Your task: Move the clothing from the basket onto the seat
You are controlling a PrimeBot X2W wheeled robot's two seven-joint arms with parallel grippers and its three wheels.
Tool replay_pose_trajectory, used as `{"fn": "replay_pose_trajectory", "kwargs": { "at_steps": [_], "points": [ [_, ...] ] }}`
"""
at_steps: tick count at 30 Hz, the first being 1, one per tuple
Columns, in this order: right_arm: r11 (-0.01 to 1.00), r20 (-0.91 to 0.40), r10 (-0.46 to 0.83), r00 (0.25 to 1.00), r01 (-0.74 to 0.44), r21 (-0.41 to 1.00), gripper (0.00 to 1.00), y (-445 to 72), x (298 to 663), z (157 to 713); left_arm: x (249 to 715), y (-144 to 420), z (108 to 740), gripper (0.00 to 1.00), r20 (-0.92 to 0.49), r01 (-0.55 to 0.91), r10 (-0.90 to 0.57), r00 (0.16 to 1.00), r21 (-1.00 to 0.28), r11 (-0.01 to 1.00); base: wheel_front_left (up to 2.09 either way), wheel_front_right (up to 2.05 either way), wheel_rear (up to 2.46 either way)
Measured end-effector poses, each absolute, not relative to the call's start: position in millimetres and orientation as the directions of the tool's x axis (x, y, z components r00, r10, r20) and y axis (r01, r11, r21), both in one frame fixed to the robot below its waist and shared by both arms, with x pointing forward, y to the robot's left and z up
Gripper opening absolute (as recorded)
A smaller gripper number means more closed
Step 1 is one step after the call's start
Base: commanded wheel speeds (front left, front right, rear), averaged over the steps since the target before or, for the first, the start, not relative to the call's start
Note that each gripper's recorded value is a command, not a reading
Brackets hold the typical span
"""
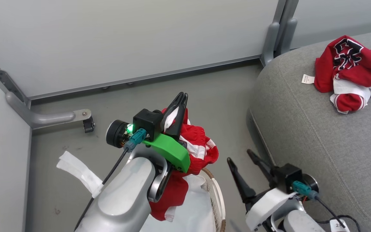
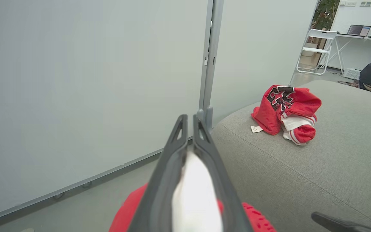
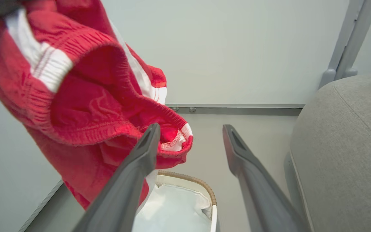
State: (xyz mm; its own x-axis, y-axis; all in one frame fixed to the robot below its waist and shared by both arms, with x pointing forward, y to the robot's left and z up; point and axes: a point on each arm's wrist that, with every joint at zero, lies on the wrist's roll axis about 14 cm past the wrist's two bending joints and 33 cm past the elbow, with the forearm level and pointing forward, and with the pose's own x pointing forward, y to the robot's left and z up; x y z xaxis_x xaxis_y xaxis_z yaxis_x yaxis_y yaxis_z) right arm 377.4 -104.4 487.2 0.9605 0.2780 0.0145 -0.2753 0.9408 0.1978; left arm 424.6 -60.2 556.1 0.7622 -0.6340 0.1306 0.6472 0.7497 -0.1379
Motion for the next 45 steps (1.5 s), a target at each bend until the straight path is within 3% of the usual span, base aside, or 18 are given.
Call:
{"fn": "replay_pose_trajectory", "kwargs": {
  "at_steps": [10, 31, 32, 33, 34, 45],
  "points": [
    [0.835, 0.037, 0.530, 0.847, -0.528, 0.152, 1.00, -31.3, 350.0, 495.8, 418.8, -66.3, 557.1, 0.00, 0.126, 0.659, -0.647, 0.752, -0.132, 0.740, 0.00, 0.00, 0.00],
    [0.732, 0.054, 0.665, 0.745, -0.665, 0.150, 1.00, 25.5, 358.8, 505.4, 410.7, -54.5, 543.0, 0.00, 0.081, 0.641, -0.637, 0.767, -0.153, 0.752, 0.00, 0.00, 0.00],
    [0.732, 0.053, 0.666, 0.744, -0.665, 0.151, 0.86, 25.7, 359.4, 505.1, 411.4, -54.3, 543.0, 0.00, 0.081, 0.640, -0.636, 0.767, -0.155, 0.753, 0.00, 0.00, 0.00],
    [0.732, 0.054, 0.665, 0.745, -0.664, 0.153, 0.34, 25.8, 360.2, 505.4, 411.8, -54.3, 542.3, 0.00, 0.080, 0.639, -0.635, 0.768, -0.158, 0.753, 0.00, 0.00, 0.00],
    [0.732, 0.061, 0.663, 0.746, -0.664, 0.155, 0.00, 25.7, 361.0, 507.1, 412.0, -54.5, 541.6, 0.00, 0.078, 0.639, -0.636, 0.768, -0.159, 0.752, 0.00, 0.00, 0.00],
    [0.773, 0.079, 0.603, 0.794, -0.606, 0.187, 0.00, 5.7, 372.6, 512.0, 412.8, -60.3, 531.3, 0.00, 0.052, 0.646, -0.647, 0.760, -0.169, 0.745, 0.00, 0.00, 0.00]
  ]
}}
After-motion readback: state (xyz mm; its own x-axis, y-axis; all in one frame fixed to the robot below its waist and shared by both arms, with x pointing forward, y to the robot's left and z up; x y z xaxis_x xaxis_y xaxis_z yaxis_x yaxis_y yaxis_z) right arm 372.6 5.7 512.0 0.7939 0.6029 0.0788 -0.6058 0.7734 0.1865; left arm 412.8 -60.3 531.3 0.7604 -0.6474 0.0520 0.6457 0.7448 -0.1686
